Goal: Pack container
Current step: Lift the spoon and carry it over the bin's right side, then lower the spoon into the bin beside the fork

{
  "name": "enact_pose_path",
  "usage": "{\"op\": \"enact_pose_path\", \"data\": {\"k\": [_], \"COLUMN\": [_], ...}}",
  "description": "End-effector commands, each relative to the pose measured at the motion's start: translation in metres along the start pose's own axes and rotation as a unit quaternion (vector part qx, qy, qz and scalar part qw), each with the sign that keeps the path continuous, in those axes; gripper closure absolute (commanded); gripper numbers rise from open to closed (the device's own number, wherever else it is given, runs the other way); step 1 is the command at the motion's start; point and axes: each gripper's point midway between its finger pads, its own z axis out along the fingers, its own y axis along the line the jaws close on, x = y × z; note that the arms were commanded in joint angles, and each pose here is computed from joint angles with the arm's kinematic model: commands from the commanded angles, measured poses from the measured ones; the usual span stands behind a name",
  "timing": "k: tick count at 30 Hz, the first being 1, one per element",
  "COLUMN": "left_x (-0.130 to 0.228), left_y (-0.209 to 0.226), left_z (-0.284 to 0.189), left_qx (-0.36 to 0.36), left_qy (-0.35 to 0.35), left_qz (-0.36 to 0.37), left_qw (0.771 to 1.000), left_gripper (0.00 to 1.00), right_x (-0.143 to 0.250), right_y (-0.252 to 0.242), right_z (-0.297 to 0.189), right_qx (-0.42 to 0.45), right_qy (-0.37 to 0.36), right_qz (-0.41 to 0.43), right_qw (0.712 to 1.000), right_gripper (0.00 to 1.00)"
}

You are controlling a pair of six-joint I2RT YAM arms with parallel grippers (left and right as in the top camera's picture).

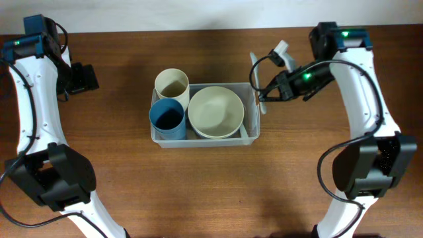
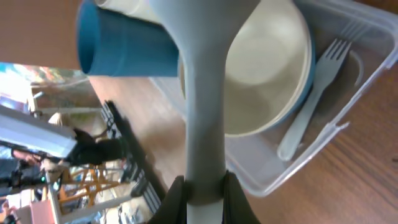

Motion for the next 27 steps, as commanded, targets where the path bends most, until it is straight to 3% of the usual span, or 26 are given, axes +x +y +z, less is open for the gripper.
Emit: {"op": "enact_pose_path", "data": {"k": [1, 14, 27], "left_x": [-0.004, -0.004, -0.004], "left_y": [0.001, 0.001, 0.001], "left_z": [-0.005, -0.005, -0.005], "left_qx": [0.004, 0.004, 0.004], "left_qy": [-0.009, -0.009, -0.009], "left_qz": [-0.008, -0.008, -0.008], "left_qw": [1.0, 1.0, 1.0], "left_gripper": [0.0, 0.0, 0.0], "right_x": [0.009, 0.035, 0.029], "right_y": [-0.012, -0.02, -0.035], "right_z": [0.016, 0.076, 0.078], "right_qx": [-0.002, -0.014, 0.029], "right_qy": [0.007, 0.051, 0.046], "right_qz": [0.035, 0.043, 0.064], "right_qw": [0.999, 0.998, 0.996], "right_gripper": [0.92, 0.89, 0.89]}}
